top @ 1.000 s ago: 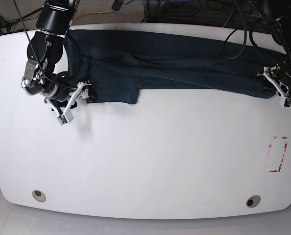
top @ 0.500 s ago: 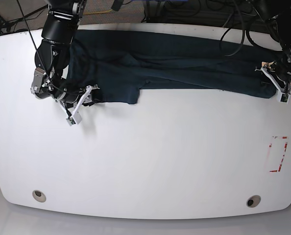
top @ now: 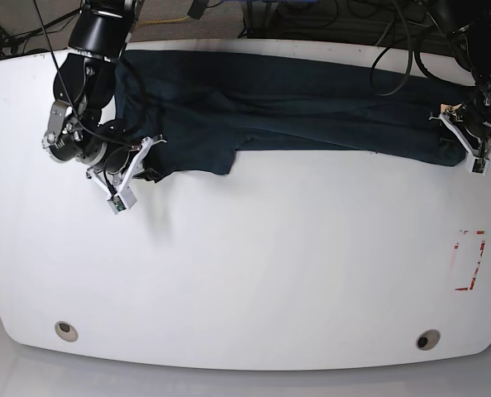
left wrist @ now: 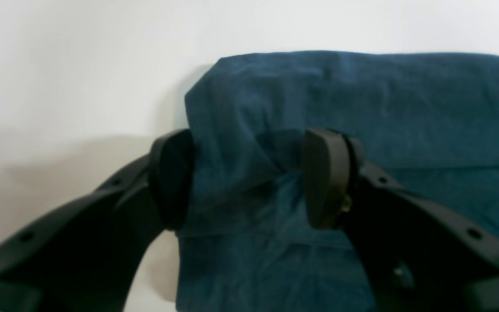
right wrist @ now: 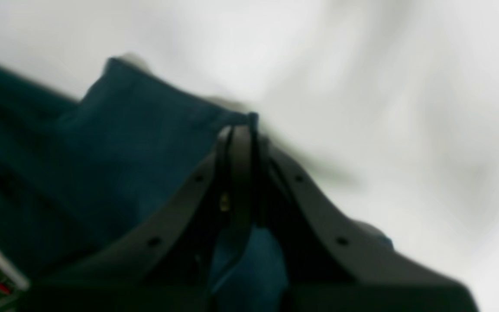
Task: Fold the T-shirt properly
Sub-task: 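Lay the folded hem down and smooth the doubled shirt with both grippers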
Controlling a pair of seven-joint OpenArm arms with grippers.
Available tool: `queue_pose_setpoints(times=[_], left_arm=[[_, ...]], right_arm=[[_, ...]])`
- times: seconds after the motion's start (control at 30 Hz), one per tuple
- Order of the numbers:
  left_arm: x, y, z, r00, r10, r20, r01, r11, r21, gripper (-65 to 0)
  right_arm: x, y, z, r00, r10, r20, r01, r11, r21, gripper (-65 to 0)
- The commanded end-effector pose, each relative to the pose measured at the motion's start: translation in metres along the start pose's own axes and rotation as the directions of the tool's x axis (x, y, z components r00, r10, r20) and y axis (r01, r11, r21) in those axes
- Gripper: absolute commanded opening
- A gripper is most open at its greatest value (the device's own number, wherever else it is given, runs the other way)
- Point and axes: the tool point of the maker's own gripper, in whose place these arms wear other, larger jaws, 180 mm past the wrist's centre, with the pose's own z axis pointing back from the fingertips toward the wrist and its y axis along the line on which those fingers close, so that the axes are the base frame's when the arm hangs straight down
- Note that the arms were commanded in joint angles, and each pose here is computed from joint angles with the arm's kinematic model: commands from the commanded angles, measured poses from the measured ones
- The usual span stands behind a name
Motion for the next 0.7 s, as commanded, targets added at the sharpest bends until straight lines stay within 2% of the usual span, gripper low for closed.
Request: queue_pose_setpoints(times=[0.0,0.27,0.37,0.67], left_arm=[[0.016,0.006,0.003,0.999,-0.021,0.043,0.021,1.0,0.012,-28.3],[0.016,-0.003,0.0,0.999,-0.041,0.036,0.041,0.999,-0.01,-28.3],[0.016,-0.004,0.0,0.998,-0.042,0.036,0.042,0.999,-0.011,-28.3],[0.017,-0.002,0.0,0.998,-0.044,0.039,0.044,0.999,-0.008,-28.3]], right_arm=[[0.023,0.009,0.023,0.993,0.033,0.11,-0.035,0.999,0.017,-65.0],[-0.017,0.029,0.055,0.989,-0.071,0.133,0.057,0.993,0.106,-65.0],[-0.039,0.044,0.062,0.982,-0.142,0.124,0.118,0.976,0.184,-65.0],[-0.075,0.034,0.083,0.973,-0.217,0.083,0.204,0.969,0.142,-65.0]])
